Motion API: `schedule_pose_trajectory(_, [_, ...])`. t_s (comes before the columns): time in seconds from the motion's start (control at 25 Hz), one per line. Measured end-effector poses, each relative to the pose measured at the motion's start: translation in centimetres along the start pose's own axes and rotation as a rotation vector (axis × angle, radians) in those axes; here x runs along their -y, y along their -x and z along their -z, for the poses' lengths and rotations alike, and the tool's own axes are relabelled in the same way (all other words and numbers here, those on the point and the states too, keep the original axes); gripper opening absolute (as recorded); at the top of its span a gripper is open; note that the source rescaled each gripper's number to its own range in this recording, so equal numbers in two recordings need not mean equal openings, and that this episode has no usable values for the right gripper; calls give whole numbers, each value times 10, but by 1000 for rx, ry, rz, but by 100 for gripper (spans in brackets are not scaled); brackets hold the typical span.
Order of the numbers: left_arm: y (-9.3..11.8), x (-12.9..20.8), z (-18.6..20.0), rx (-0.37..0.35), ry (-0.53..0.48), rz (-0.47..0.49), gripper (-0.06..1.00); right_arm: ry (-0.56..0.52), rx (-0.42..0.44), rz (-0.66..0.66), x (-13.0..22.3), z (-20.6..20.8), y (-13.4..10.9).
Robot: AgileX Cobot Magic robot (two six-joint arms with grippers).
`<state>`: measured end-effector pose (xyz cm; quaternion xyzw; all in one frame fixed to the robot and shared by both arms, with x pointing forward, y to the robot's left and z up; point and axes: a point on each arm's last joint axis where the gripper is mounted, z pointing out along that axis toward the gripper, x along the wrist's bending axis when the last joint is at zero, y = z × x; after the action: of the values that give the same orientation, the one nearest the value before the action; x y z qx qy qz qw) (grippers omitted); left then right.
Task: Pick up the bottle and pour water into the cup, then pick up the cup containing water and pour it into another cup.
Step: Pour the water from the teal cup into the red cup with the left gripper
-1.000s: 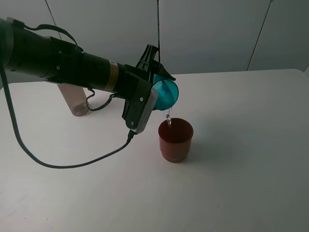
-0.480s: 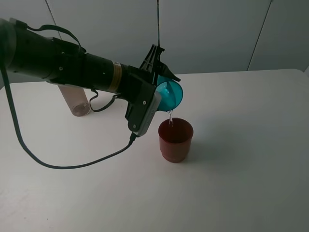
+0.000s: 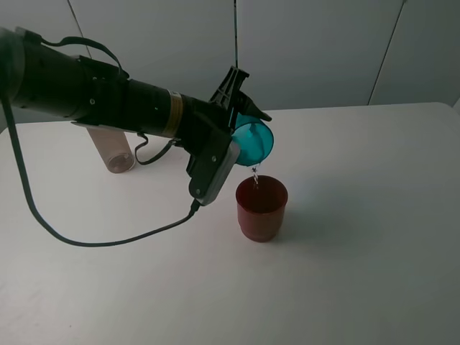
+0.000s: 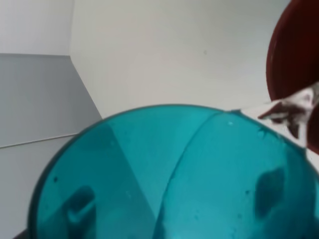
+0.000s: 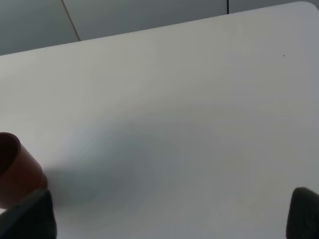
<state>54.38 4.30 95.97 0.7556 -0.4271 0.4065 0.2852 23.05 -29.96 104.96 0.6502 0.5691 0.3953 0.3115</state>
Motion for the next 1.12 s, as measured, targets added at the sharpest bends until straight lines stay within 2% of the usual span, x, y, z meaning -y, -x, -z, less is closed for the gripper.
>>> schedule_pose_trajectory(0.8, [-1,-1,0,-11,7,-23,10,0,0,0,0,0,0])
schedule_pose_trajectory(1.12, [-1,-1,0,-15,13,-68,10,0,0,0,0,0,0])
